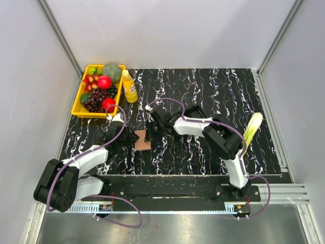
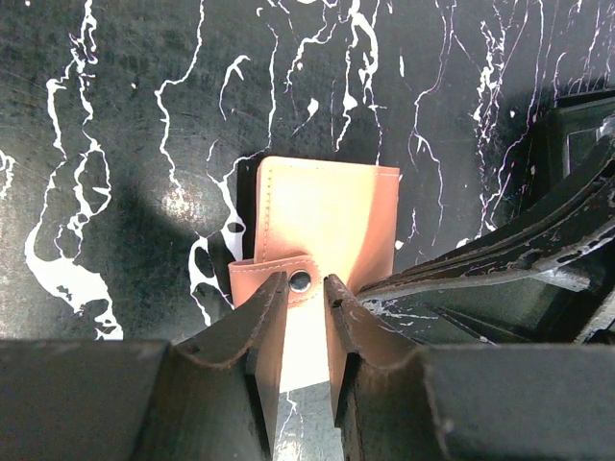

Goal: Put the credit cards into the card holder
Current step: Close the card holder at the center of the board.

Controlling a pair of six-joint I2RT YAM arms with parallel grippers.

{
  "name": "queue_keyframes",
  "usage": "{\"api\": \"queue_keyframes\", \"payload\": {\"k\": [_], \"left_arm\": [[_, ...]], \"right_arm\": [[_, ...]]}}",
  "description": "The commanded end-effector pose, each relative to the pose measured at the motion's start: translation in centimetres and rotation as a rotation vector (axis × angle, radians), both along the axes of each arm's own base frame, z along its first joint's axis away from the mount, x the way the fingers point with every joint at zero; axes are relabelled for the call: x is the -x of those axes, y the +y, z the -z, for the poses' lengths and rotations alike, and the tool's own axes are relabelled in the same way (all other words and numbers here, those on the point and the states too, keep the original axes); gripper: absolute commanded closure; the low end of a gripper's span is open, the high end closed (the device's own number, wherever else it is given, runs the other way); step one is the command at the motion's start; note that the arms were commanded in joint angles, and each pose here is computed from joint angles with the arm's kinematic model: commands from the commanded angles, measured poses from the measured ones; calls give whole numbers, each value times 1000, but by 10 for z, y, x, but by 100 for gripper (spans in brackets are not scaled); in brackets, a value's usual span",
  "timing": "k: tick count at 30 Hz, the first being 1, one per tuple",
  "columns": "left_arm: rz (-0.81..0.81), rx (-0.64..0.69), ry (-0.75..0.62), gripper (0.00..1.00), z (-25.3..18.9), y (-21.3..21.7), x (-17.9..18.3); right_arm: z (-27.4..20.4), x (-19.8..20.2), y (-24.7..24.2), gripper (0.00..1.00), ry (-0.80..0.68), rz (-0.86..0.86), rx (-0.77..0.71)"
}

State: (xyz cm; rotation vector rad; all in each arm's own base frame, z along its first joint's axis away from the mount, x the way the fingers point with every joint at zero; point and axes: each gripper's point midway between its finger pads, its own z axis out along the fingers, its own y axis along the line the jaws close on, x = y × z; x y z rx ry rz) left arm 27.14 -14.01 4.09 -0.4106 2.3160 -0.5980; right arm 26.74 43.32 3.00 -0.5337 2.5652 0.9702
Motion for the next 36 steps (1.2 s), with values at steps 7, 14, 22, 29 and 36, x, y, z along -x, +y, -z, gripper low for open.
{"api": "queue_keyframes", "payload": {"k": [7,14,22,29,36], "left_arm": [[19,-13,-46,74,-9,-5,-18],[66,26,-59,73,-10,-15,-19],[114,66,-25,75,-3,-25,-12],[131,64,25,76,6,-24,0],[186,57,36,79,4,-29,5]], "right_arm": [[17,1,-5,88,-16,-6,68],[15,1,-3,87,-13,-17,56],[15,1,0,85,-10,-15,45],[15,1,-2,83,-13,-11,49],[17,-2,-4,83,-16,13,61]]}}
